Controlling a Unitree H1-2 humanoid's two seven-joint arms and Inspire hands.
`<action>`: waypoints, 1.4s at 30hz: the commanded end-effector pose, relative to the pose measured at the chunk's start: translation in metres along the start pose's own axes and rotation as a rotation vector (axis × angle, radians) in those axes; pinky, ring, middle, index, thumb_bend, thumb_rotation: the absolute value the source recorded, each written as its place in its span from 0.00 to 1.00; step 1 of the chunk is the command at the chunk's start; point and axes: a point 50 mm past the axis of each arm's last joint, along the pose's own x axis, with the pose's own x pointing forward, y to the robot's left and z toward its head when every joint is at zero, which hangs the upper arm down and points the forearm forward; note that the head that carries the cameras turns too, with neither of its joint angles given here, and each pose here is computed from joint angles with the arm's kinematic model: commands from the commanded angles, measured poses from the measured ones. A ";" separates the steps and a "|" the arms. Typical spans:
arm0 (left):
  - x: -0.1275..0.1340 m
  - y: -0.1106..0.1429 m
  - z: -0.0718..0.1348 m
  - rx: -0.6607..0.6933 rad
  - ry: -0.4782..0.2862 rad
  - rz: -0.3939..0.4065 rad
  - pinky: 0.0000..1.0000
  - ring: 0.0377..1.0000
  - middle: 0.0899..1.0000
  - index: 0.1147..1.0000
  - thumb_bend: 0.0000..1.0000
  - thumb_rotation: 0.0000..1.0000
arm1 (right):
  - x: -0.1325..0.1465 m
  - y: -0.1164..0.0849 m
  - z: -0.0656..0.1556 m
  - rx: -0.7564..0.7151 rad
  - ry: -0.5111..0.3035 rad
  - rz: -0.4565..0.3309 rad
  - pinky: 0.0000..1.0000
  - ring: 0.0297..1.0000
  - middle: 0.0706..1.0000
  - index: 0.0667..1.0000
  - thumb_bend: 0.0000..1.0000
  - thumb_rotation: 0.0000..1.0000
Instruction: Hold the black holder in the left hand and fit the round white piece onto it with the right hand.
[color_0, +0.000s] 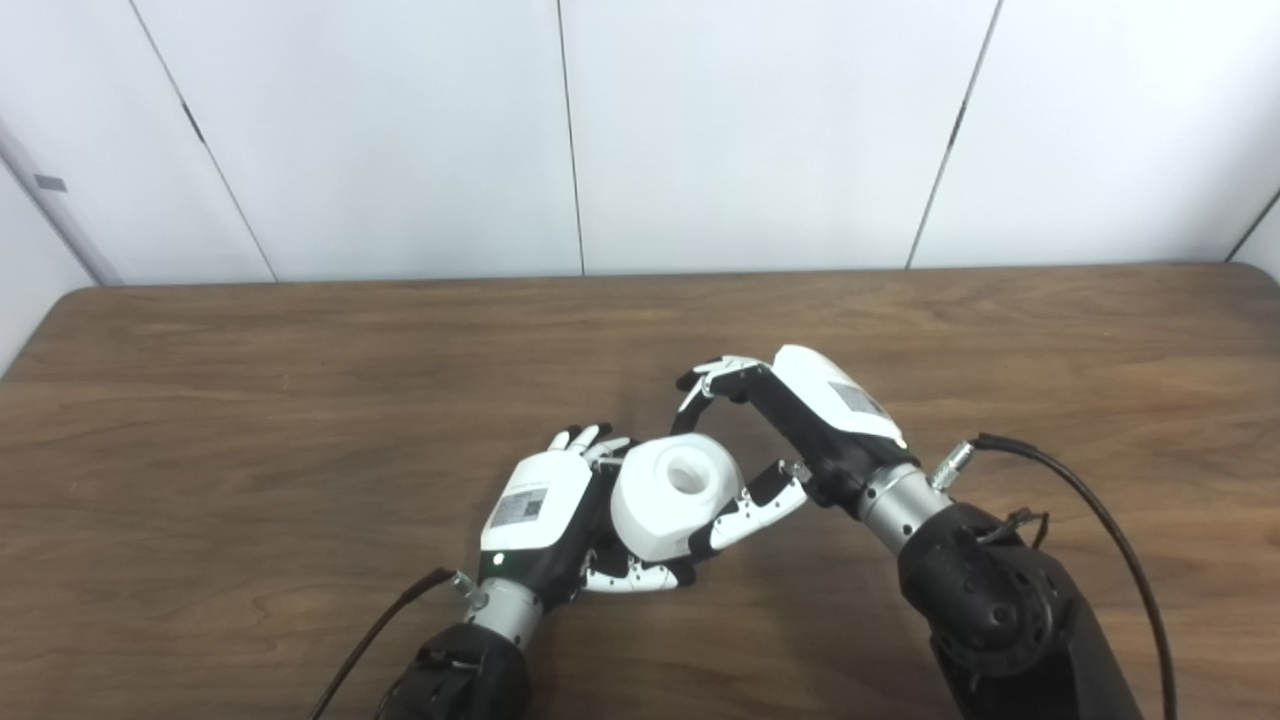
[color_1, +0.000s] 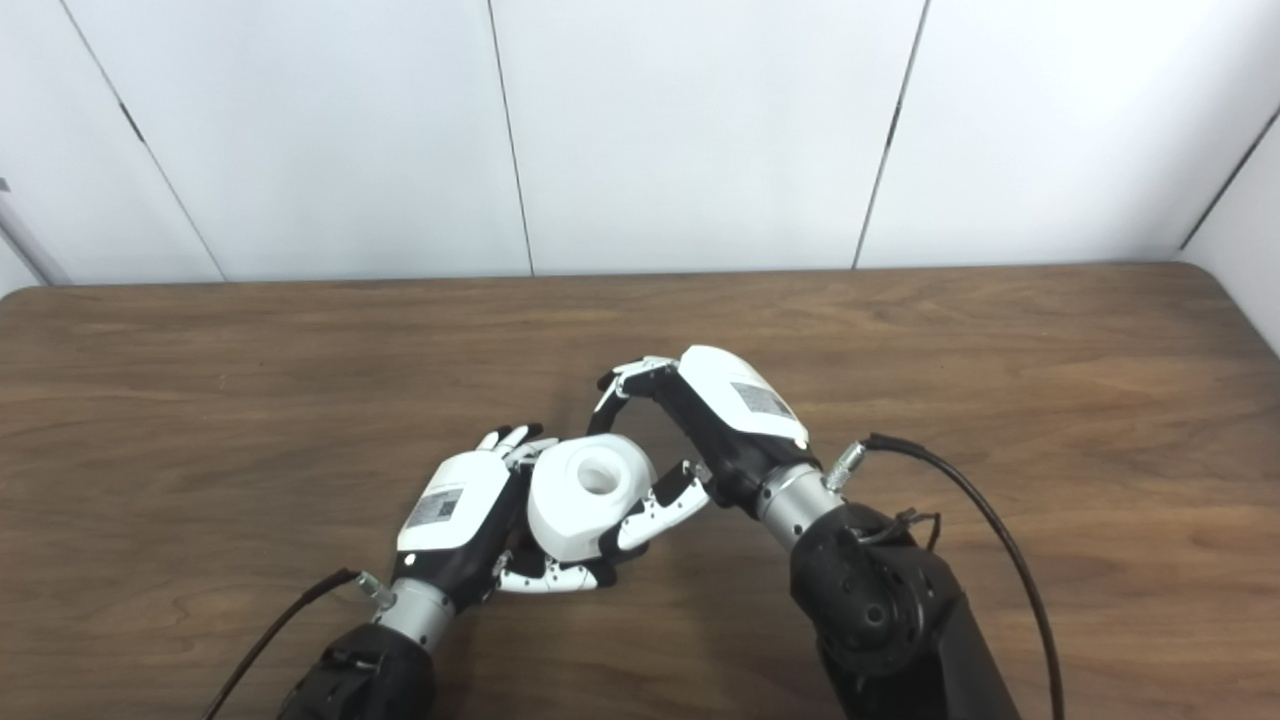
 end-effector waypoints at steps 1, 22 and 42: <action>-0.001 -0.009 0.000 0.028 0.014 -0.051 1.00 0.96 0.84 0.42 0.52 0.06 | 0.002 -0.009 0.005 -0.025 -0.046 -0.057 0.78 0.88 0.79 0.44 0.52 0.14; -0.004 0.002 0.004 0.029 0.004 -0.039 1.00 0.95 0.83 0.42 0.52 0.06 | 0.006 0.000 0.004 -0.044 -0.041 -0.042 0.80 0.89 0.79 0.45 0.53 0.14; -0.004 0.005 0.010 0.031 -0.001 -0.029 1.00 0.94 0.84 0.42 0.52 0.06 | 0.012 0.010 0.003 -0.056 -0.051 -0.011 0.80 0.88 0.78 0.45 0.53 0.14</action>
